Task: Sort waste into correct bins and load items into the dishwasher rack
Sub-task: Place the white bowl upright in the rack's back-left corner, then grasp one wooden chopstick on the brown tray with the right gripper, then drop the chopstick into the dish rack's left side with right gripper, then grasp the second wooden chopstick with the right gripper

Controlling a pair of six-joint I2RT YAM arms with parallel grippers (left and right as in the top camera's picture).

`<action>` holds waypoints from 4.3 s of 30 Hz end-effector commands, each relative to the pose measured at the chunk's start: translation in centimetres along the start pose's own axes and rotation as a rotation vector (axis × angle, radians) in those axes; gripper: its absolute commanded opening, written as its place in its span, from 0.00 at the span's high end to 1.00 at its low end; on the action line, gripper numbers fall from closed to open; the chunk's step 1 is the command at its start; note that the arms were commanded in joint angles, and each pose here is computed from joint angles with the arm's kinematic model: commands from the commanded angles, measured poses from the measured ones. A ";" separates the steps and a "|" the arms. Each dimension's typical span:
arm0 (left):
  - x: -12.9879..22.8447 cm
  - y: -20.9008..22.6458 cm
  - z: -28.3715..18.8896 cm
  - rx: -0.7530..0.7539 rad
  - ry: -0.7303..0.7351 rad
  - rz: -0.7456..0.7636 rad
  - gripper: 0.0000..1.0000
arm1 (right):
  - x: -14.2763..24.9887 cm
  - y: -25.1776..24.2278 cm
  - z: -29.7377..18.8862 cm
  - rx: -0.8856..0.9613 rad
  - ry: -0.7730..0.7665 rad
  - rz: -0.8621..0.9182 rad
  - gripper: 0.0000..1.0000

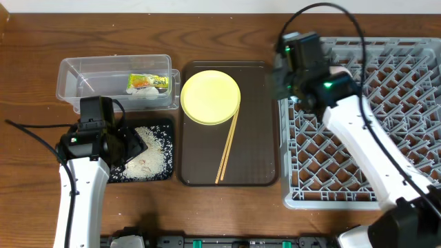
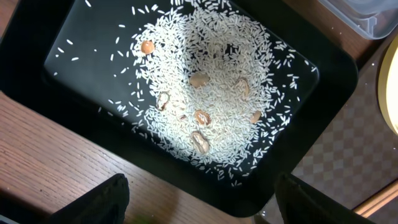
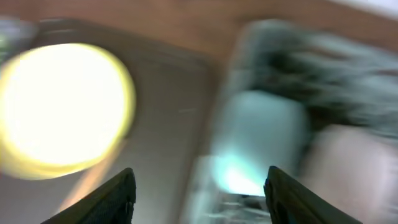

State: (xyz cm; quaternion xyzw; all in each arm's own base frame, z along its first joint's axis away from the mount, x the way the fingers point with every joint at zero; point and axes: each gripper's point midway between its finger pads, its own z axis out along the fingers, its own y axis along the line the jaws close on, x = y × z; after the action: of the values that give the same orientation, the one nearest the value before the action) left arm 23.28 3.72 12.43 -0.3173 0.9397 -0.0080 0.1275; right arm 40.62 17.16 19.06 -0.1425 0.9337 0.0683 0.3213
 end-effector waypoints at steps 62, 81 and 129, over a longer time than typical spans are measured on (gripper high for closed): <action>-0.2 0.1 -0.2 -0.003 -0.007 -0.010 0.22 | 18.4 7.7 9.5 0.143 0.605 0.220 0.99; -0.2 0.1 -0.2 -0.003 -0.007 -0.010 0.22 | 11.5 -1.4 -2.9 0.139 0.421 0.161 0.99; -0.2 0.1 -0.2 -0.003 -0.007 -0.010 0.22 | 17.3 13.5 9.3 0.014 0.490 0.151 0.37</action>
State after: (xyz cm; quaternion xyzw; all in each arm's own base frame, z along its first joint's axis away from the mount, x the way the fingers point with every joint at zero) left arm 23.27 3.72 12.43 -0.3173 0.9397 -0.0080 0.1273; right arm 28.81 28.03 2.73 -0.1106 0.9882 0.0678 0.0812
